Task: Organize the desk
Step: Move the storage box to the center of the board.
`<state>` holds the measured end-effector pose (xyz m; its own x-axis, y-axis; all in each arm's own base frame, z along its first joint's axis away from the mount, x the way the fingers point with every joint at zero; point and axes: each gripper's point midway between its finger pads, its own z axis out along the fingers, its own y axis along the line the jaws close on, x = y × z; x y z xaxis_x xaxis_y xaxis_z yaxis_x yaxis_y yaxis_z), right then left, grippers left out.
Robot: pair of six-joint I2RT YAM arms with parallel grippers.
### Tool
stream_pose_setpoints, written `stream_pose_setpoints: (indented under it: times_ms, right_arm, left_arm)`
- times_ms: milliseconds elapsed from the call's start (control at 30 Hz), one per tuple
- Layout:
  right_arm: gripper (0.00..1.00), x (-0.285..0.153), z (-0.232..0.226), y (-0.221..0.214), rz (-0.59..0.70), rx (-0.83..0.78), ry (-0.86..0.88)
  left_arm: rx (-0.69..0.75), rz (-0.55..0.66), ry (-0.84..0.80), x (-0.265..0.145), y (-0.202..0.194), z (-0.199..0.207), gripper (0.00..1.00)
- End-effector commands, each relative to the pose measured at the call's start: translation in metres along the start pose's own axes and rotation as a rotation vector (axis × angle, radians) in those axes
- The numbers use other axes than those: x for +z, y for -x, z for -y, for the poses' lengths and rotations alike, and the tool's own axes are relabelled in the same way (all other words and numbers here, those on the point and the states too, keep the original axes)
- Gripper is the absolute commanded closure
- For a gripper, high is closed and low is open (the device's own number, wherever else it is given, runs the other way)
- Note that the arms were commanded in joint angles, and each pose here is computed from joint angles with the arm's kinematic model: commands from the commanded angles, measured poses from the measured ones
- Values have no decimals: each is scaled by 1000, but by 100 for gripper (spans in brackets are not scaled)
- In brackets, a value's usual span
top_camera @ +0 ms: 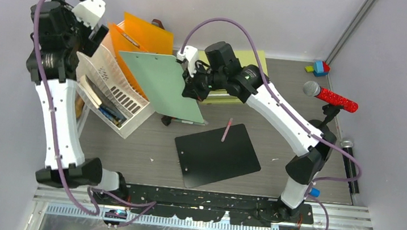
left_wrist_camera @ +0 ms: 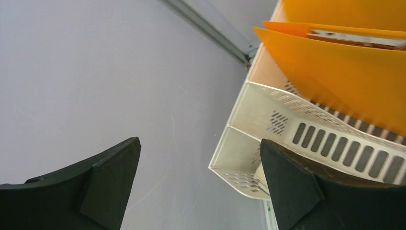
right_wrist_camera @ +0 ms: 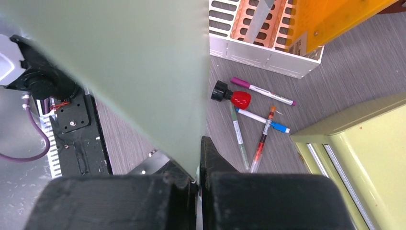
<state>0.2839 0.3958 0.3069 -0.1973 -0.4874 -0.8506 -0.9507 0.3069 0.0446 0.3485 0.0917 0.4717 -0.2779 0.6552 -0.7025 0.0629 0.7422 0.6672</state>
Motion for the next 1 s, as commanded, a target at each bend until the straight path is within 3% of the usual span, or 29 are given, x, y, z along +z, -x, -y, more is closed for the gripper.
stream_pose_setpoints:
  times_ms: [0, 200, 333, 367, 467, 600, 967]
  right_arm:
    - [100, -41, -18, 38, 131, -45, 10]
    - [99, -56, -28, 35, 126, -30, 30]
    - [100, -62, -33, 32, 123, -7, 37]
    - [100, -62, -34, 30, 120, 4, 40]
    - [100, -63, -36, 27, 121, 18, 42]
    - [100, -62, -37, 25, 117, 26, 43]
    - [100, -61, -38, 20, 111, 51, 46]
  left_arm:
    - [-120, -129, 194, 53, -33, -42, 0]
    - [-113, -277, 153, 112, -83, -43, 0]
    - [-118, -237, 135, 123, -76, -48, 0]
    - [-113, -239, 135, 124, -76, -48, 1]
    - [-114, -223, 148, 120, -74, -50, 15]
    - [-120, -203, 85, 116, -76, -30, 22]
    - [-147, -254, 66, 120, -110, 1, 18]
